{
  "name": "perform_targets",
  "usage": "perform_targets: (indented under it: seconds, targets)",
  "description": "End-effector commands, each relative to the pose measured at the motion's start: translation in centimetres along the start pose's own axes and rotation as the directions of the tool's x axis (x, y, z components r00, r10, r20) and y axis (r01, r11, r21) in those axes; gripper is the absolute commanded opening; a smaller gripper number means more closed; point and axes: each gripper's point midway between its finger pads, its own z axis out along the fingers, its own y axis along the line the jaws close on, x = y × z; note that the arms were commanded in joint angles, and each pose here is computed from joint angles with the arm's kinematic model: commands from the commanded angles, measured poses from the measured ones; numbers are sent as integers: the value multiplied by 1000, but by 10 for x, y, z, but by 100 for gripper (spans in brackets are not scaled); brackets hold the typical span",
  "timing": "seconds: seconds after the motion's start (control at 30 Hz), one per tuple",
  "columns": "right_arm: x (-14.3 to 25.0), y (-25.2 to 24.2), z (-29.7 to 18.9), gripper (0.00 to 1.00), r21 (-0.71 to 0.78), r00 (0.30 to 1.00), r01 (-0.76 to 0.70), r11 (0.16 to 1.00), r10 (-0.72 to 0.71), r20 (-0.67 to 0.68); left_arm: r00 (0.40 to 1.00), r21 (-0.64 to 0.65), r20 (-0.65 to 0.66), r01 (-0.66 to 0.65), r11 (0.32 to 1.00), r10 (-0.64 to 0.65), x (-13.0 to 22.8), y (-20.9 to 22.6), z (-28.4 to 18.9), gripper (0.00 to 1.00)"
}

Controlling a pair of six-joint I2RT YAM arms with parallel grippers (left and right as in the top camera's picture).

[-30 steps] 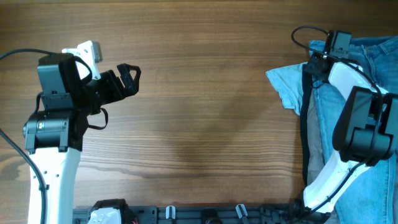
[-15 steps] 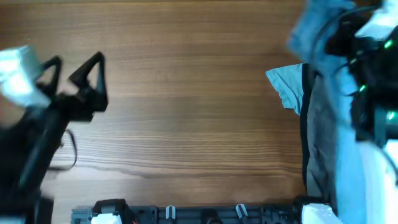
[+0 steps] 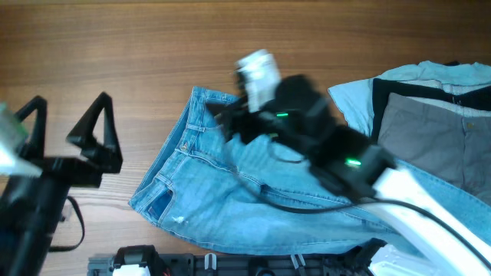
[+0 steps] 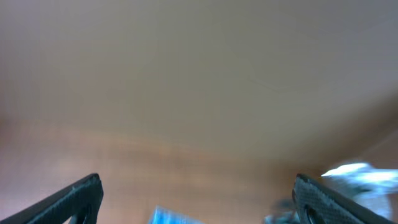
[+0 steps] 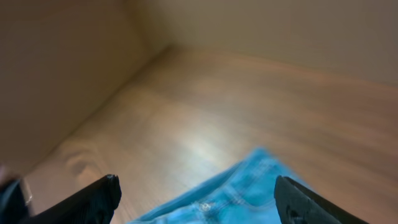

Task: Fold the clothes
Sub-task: 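Reach both grippers to the light blue jeans on the pile and grasp them, then pull the jeans left off the pile and spread them flat on the table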

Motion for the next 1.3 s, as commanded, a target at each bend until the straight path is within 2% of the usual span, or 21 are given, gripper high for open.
perform_targets:
  seconds: [0.0, 0.1, 0.2, 0.23, 0.27, 0.33, 0.4, 0.5, 0.57, 0.63, 0.7, 0.73, 0.83, 0.87, 0.9, 0.93, 1.0, 1.03, 1.07, 1.13, 1.27]
  targets:
    - [-44, -47, -68, 84, 154, 984, -83, 985, 57, 169, 936, -36, -349, 28, 999, -38, 68, 24, 72, 93]
    - [-45, -72, -105, 84, 220, 969, -173, 960, 126, 213, 762, -51, -647, -3, 999, -31, 148, 48, 145, 88]
    - [-28, -83, -105, 84, 259, 969, -224, 940, 185, 164, 548, -10, -837, -48, 999, 18, 248, 76, 224, 87]
    - [-22, -86, -103, 84, 276, 970, -231, 933, 198, 145, 499, -14, -866, -42, 999, 8, 279, 85, 246, 88]
    - [-16, -90, -101, 84, 296, 972, -231, 927, 204, 121, 467, -12, -884, -33, 999, 5, 307, 92, 266, 88]
    - [-8, -95, -96, 84, 321, 973, -230, 919, 212, 92, 416, 98, -905, -6, 995, 92, 362, 95, 297, 90]
    - [-3, -98, -90, 84, 333, 973, -229, 915, 219, 68, 394, 143, -909, -11, 990, 136, 396, 100, 313, 90]
    - [8, -105, -75, 84, 358, 963, -262, 896, 269, 32, 363, 211, -910, -10, 977, 200, 434, 98, 324, 83]
    - [13, -108, -67, 84, 369, 959, -268, 890, 283, 14, 380, 225, -900, -16, 974, 214, 435, 94, 329, 71]
    - [15, -110, -64, 84, 374, 959, -266, 888, 285, 6, 383, 234, -896, -18, 972, 223, 436, 91, 330, 45]
    - [14, -114, -66, 84, 396, 960, -265, 879, 281, 18, 373, 233, -901, -15, 972, 222, 439, 90, 327, 8]
    - [13, -115, -66, 84, 399, 960, -264, 878, 280, 20, 370, 232, -903, -14, 973, 220, 440, 90, 326, 4]
    - [13, -115, -67, 84, 399, 960, -266, 878, 280, 24, 380, 176, -904, -86, 981, 195, 430, 107, 330, 4]
    - [12, -114, -68, 84, 398, 960, -267, 878, 280, 27, 439, -23, -896, -200, 979, 68, 399, 145, 339, 4]
    - [12, -114, -69, 84, 397, 960, -267, 878, 279, 28, 529, -150, -848, -236, 960, -2, 346, 176, 343, 4]
    - [12, -114, -69, 84, 396, 960, -268, 878, 279, 29, 585, -178, -811, -213, 961, -21, 313, 187, 344, 4]
    - [12, -114, -69, 84, 397, 960, -268, 878, 279, 29, 666, -60, -745, -3, 998, -43, 266, 170, 343, 7]
    - [12, -114, -69, 84, 397, 960, -267, 878, 279, 29, 650, 12, -758, 87, 996, -47, 266, 159, 336, 19]
    - [12, -114, -69, 84, 397, 960, -267, 878, 279, 29, 604, 44, -797, 103, 994, -27, 279, 157, 326, 21]
    - [12, -114, -69, 85, 398, 960, -266, 878, 279, 27, 502, 17, -864, 101, 995, -37, 320, 161, 313, 41]
    - [19, -115, -70, 85, 409, 958, -263, 874, 286, 5, 352, 139, -931, 94, 986, 97, 393, 131, 295, 64]
